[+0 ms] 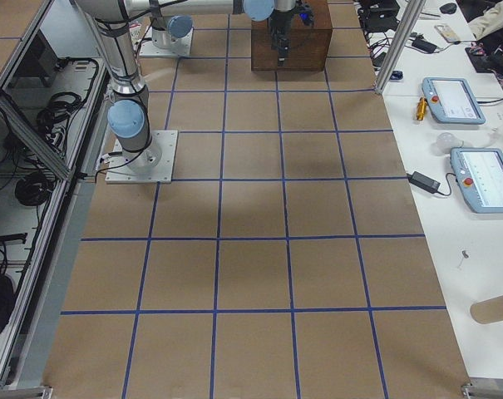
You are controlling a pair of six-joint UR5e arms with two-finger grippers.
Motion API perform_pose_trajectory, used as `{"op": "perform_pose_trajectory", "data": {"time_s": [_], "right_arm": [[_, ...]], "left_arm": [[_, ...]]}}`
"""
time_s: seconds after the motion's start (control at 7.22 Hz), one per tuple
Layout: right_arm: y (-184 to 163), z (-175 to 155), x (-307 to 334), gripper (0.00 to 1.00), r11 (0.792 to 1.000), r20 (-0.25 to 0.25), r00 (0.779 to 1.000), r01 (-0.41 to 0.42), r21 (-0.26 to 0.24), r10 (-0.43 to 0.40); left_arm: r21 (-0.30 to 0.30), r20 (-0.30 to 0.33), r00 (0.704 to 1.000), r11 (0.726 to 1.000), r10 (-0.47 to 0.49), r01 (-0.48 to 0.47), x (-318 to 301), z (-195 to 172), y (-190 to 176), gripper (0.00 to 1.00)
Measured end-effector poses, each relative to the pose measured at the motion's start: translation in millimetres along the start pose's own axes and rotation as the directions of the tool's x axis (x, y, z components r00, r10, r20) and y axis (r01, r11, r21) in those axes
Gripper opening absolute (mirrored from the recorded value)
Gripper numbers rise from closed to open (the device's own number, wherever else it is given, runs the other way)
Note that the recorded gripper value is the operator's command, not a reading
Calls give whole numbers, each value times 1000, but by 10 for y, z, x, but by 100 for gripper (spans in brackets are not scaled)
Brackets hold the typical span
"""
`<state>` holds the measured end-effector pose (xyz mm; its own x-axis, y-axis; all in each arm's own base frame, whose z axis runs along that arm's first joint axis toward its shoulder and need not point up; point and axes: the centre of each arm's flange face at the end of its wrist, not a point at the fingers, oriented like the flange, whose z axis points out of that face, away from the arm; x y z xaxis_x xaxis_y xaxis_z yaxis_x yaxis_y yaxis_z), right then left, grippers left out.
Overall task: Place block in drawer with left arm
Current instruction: 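Lift the yellow cube and carry it over the open drawer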
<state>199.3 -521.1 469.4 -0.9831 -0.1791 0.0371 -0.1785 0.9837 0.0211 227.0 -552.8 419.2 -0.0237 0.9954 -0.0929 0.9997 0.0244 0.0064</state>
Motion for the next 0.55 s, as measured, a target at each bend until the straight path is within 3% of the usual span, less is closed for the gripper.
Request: {"op": "perform_pose_trajectory", "data": {"time_s": [0.28, 0.55], "right_arm": [[0, 0, 0, 100, 1000, 0, 1000, -1, 0, 1], [0, 0, 0, 100, 1000, 0, 1000, -1, 0, 1]], "left_arm": [[15, 6, 1000, 1000, 20, -20, -207, -30, -771, 0], [36, -23, 998, 998, 57, -56, -305, 202, -1087, 0]]}}
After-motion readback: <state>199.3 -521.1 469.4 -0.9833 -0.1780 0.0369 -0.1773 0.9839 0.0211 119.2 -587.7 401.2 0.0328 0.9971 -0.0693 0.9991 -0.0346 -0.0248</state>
